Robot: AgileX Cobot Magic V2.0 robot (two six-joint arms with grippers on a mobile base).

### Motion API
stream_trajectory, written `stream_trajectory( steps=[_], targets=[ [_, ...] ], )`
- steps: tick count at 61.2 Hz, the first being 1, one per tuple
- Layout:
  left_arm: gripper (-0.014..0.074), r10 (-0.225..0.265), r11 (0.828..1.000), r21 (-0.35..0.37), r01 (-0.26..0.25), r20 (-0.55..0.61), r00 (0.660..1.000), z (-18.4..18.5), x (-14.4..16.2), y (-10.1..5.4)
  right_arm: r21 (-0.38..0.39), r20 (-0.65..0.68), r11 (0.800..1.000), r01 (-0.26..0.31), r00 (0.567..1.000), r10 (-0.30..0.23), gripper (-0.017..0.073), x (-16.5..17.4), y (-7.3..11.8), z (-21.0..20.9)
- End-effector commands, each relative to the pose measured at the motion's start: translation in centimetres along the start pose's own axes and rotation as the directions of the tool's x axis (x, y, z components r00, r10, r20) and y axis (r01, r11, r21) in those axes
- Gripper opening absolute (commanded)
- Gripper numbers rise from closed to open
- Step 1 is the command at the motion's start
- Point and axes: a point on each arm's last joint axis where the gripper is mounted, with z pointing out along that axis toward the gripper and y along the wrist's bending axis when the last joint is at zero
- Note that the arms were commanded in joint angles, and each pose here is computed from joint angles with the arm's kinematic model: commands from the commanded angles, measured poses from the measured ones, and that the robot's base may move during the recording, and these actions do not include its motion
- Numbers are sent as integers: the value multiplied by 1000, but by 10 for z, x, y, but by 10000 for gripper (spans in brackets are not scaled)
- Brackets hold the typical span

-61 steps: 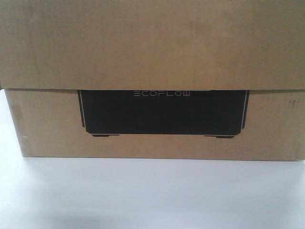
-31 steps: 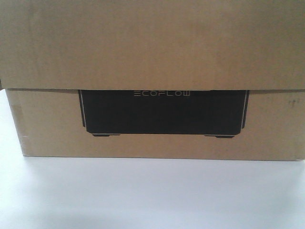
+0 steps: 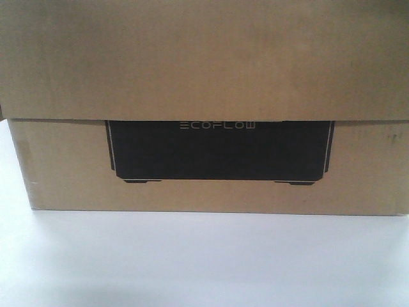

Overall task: Grab box from left shelf to table start
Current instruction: 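Open both grippers and release the box side walls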

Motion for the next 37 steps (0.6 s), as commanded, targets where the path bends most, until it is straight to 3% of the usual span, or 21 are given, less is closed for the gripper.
stream_trajectory(
  steps=[1, 6, 23, 29, 37],
  targets=[
    [-85, 44, 998, 38, -53, 204, 978, -25, -3, -3, -11, 208, 1000, 20, 978, -18, 36, -8, 0, -19],
    [-85, 73, 996, 43, -84, 219, 973, -37, 19, -2, -13, 256, 1000, 21, 967, -17, 36, 9, -2, -31],
    [-85, 69, 996, 45, -82, 244, 967, -76, 68, 2, -21, 350, 1000, 23, 937, -15, 36, 51, -7, -68],
    [-85, 76, 995, 42, -91, 273, 959, -86, 74, 3, -23, 369, 999, 24, 930, -14, 36, 57, -8, -73],
    [-85, 124, 989, 34, -142, 320, 939, -90, 70, 2, -23, 367, 999, 24, 930, -14, 36, 59, -8, -74]
  ],
)
